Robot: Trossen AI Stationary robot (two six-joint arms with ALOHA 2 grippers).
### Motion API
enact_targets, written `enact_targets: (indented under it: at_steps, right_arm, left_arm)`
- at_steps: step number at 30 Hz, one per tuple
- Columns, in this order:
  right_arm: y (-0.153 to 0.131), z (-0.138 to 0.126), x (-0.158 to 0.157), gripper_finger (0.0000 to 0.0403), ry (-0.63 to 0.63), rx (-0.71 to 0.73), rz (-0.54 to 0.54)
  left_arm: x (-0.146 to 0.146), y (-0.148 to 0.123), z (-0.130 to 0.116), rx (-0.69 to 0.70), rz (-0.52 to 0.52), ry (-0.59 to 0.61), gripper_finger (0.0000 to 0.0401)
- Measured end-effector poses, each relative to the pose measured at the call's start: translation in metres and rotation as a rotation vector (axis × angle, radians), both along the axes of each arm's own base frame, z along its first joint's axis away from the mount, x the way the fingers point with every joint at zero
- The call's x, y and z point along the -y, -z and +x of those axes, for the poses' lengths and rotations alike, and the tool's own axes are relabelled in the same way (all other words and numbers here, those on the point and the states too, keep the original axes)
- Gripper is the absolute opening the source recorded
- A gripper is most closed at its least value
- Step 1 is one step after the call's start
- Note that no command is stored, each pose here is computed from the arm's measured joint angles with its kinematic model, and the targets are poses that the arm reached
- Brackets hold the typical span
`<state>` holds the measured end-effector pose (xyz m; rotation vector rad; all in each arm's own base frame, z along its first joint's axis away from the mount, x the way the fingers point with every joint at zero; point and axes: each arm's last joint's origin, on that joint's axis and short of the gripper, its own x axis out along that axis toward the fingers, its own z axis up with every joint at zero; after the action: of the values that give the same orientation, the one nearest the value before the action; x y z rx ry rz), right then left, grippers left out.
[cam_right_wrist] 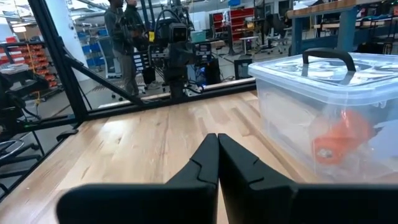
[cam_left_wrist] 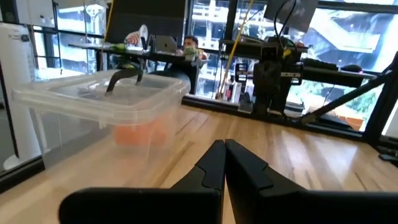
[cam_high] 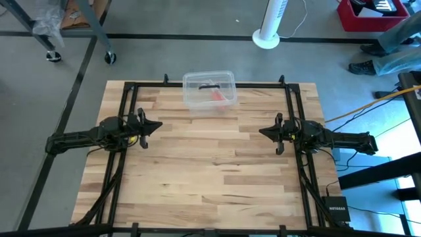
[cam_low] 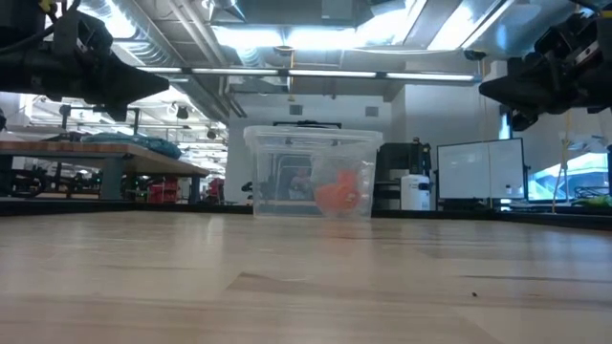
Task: Roll bandage
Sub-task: Return to Home Position
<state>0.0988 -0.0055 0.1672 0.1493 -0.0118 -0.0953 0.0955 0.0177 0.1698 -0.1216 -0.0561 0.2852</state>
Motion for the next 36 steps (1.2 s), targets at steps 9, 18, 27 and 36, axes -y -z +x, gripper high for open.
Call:
enact_targets:
  at_steps: [9,18,27,36]
  right_arm:
    - [0.0001,0.0,0.0001,0.0008,0.003,0.002,0.0]
    - [0.0003,0.0001,0.0001,0.0008,0.003,0.001,-0.001]
    - [0.0004,0.0001,0.0001,0.0008,0.003,0.001,-0.001]
    - [0.0005,0.0001,0.0001,0.0008,0.003,0.001,-0.001]
  left_arm:
    - [0.0,0.0002,0.0002,-0.008,0.017,-0.001,0.0004]
    - [0.0,0.0003,0.0002,-0.009,0.017,-0.001,0.0004]
    - [0.0,0.0003,0.0002,-0.009,0.016,-0.001,0.0004]
    - [0.0,0.0004,0.0003,-0.009,0.016,-0.001,0.0004]
